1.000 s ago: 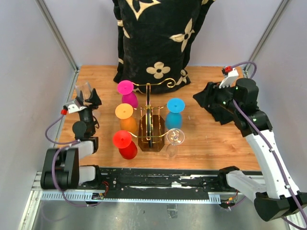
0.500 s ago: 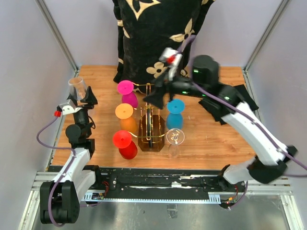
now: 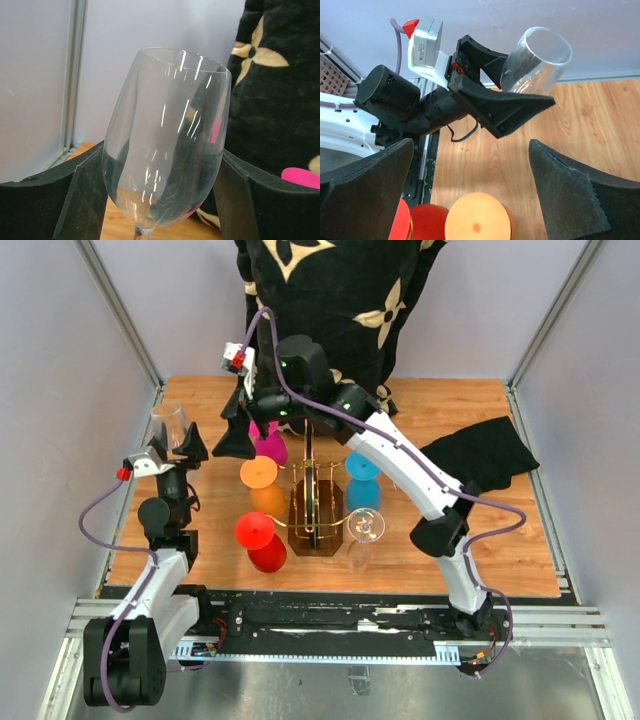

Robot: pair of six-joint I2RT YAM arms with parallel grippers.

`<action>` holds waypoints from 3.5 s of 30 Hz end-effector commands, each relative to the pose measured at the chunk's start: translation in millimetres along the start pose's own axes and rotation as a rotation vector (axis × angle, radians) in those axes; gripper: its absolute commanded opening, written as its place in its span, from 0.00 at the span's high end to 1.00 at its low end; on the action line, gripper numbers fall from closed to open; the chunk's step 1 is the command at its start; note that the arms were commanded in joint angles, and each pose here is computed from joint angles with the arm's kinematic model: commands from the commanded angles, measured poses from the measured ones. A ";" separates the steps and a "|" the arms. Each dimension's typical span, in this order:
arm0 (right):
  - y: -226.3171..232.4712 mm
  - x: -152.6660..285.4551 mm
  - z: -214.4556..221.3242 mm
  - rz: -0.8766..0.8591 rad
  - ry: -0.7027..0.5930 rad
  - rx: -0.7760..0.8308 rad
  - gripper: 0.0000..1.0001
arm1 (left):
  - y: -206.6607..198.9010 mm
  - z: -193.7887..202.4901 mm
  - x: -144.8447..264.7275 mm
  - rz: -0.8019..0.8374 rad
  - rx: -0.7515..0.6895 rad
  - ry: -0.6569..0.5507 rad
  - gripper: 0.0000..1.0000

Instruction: Take the wine glass off the wine glass rack

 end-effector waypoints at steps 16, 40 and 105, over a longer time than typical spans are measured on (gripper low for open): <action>-19.2 -61.7 -10.1 -0.167 -0.222 -0.041 0.25 | -30.3 -46.6 20.0 0.299 0.061 0.003 0.99; -13.3 -83.3 4.0 -0.199 -0.204 -0.093 0.13 | -44.6 -79.6 27.1 0.377 0.198 -0.101 0.99; -86.8 54.4 -75.9 0.120 -0.499 -0.039 0.54 | -39.7 -83.6 21.4 0.293 0.092 -0.003 0.00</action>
Point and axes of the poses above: each gripper's point midway between its finger pads, its own x axis back along the fingers, its own y axis along the line the jaws close on, z = x × y, the point moved 9 cm from there along x, back along the fingers, and after that the axes turned 7 degrees about -x, right-handed, at the moved point
